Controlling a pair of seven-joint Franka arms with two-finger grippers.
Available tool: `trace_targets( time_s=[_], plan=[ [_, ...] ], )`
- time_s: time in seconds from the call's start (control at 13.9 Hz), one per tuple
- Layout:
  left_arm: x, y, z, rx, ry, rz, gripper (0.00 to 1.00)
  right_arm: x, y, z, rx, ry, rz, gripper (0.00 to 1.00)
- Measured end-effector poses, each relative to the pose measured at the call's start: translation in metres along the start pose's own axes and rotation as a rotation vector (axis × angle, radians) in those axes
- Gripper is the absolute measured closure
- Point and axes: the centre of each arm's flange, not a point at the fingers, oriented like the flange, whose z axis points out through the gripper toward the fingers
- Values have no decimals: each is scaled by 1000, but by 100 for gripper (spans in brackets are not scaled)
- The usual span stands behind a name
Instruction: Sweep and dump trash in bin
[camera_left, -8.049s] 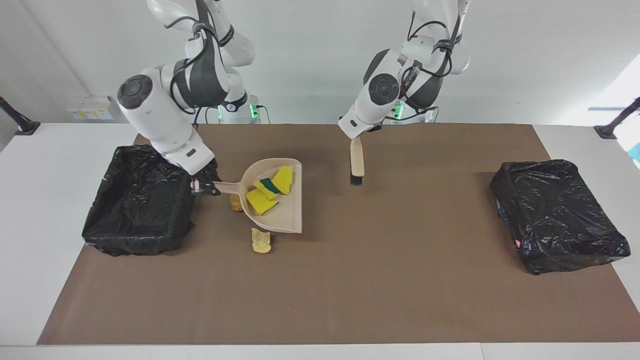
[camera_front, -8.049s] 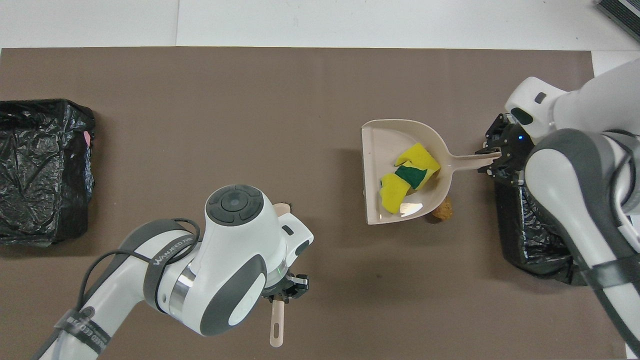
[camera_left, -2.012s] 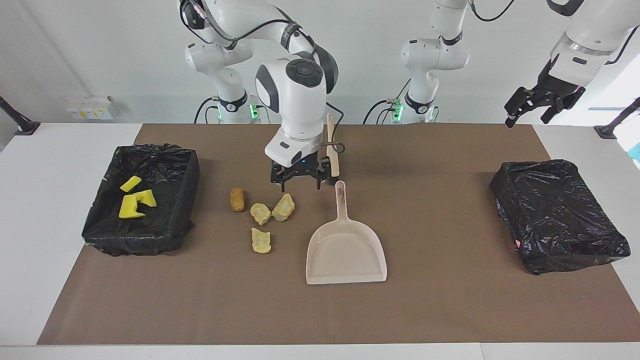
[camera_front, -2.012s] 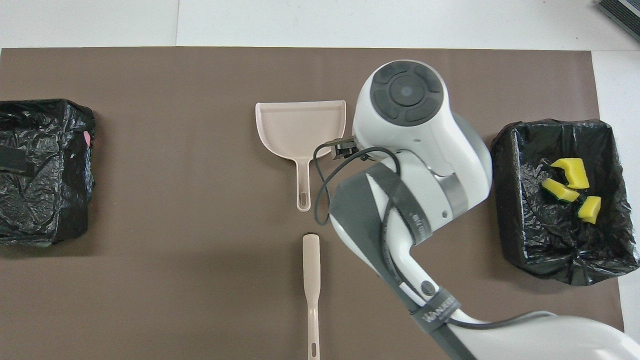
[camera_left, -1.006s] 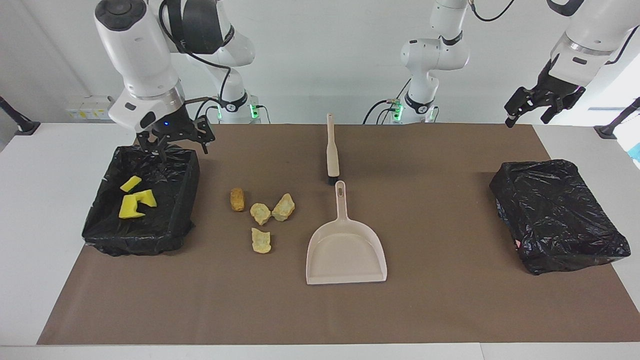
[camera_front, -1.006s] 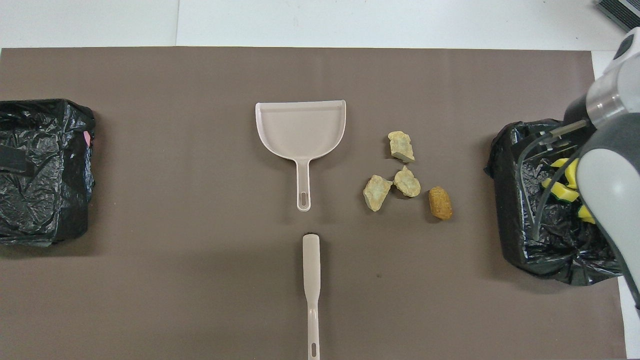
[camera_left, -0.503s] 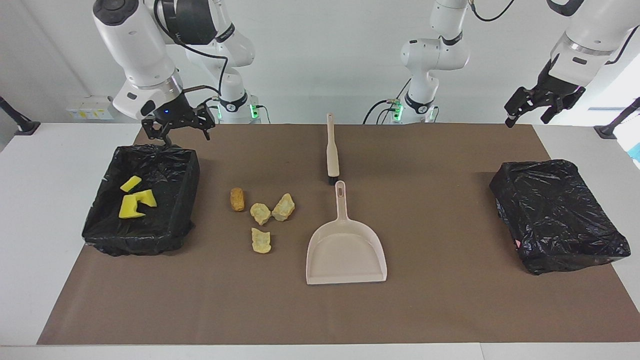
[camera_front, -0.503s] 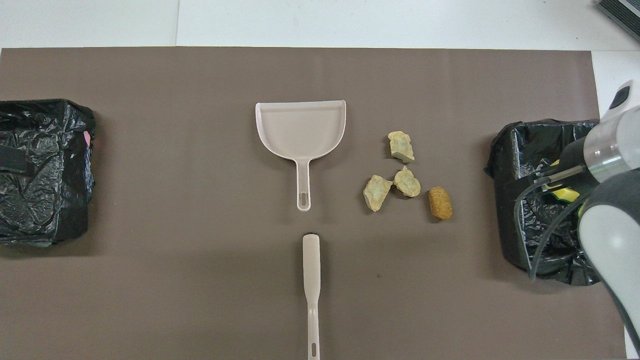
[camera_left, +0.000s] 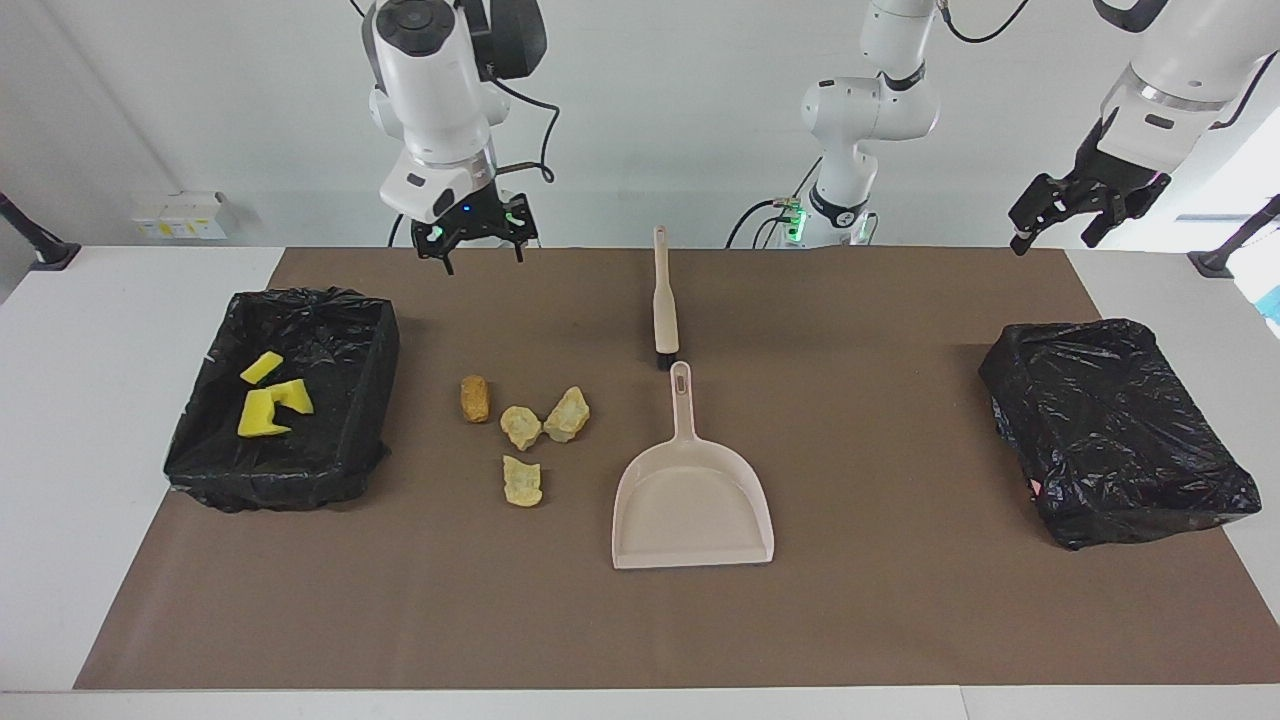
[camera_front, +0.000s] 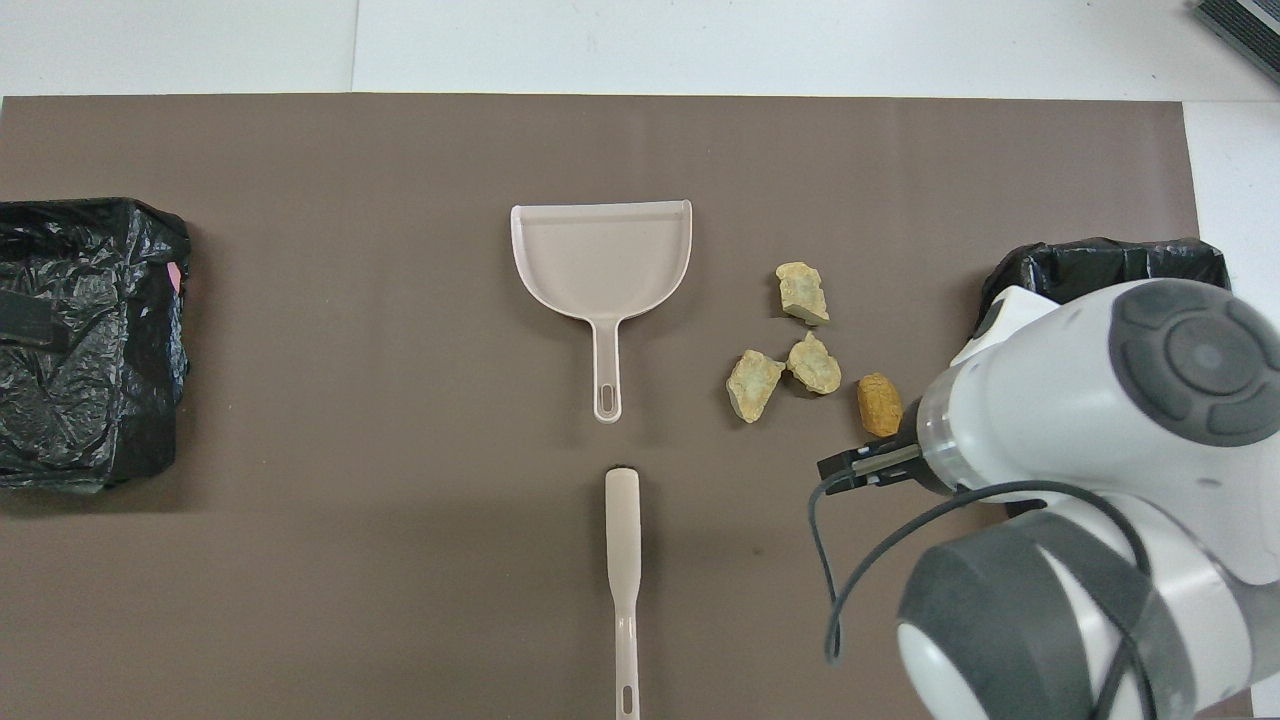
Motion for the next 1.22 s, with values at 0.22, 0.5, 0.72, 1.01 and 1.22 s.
trace_targets(
  time_s=[0.22, 0.5, 0.72, 1.01, 1.22],
  plan=[
    [0, 0, 0, 0, 0, 0, 0, -7, -46, 25, 19, 0, 34, 0],
    [0, 0, 0, 0, 0, 0, 0, -18, -109, 76, 41, -46, 66, 0],
    [0, 0, 0, 0, 0, 0, 0, -28, -141, 99, 88, -46, 157, 0],
    [-3, -2, 1, 2, -23, -3, 0, -70, -212, 148, 107, 14, 230, 0],
    [-9, 1, 0, 3, -46, 7, 0, -93, -242, 180, 29, 37, 216, 0]
  ],
)
